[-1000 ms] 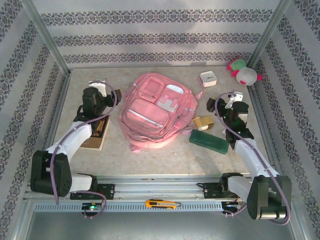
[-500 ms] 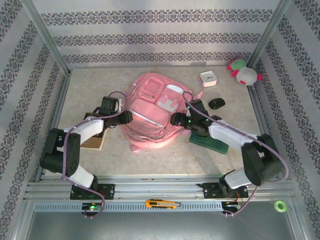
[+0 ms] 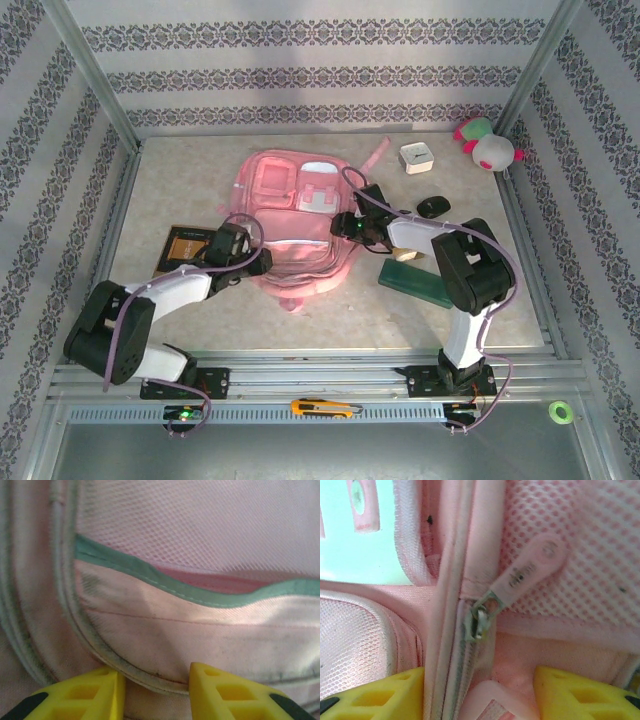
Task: Pack books, pencil case, and school supplies into a backpack
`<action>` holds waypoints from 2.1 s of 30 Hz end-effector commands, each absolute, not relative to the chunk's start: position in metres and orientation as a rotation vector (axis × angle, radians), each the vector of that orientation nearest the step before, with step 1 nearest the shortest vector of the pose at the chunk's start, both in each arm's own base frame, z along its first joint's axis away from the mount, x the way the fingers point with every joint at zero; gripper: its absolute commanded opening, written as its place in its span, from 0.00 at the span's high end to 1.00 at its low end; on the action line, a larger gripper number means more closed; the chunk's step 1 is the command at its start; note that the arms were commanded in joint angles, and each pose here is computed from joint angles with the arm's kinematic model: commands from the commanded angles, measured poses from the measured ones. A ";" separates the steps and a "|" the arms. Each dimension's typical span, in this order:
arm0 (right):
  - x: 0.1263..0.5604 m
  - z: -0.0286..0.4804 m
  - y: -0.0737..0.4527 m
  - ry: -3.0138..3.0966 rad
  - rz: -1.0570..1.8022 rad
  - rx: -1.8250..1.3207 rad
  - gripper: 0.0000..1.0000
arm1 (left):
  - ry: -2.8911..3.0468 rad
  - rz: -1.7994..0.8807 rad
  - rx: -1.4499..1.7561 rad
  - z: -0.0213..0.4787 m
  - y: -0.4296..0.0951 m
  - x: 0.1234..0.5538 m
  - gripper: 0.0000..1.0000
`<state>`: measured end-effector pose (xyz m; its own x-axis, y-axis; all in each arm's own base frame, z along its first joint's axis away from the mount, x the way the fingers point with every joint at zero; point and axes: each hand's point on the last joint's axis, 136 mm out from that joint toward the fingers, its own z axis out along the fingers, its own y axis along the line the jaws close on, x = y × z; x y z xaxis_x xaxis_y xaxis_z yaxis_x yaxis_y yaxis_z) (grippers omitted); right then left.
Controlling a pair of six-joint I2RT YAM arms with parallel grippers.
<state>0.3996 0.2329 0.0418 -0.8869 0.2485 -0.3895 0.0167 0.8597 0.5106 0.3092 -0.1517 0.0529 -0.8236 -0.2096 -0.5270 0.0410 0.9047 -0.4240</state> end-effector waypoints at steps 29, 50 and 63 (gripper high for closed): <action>0.289 0.177 0.156 2.085 0.782 -0.039 0.36 | 1.699 -0.182 1.714 0.104 -0.228 0.317 0.23; 0.291 0.180 0.142 2.084 0.742 -0.022 0.35 | 1.710 -0.220 1.607 0.113 -0.247 0.339 0.98; 0.326 0.166 0.157 2.154 0.895 -0.128 0.32 | 1.609 -0.436 1.376 0.220 -0.213 0.309 1.00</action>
<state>0.3171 0.1417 0.1492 -0.7073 0.2267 -0.6695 -0.2556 0.8011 0.5412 0.3163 -0.2136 0.1886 0.0423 0.6551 -0.7544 0.8963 0.3088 0.3184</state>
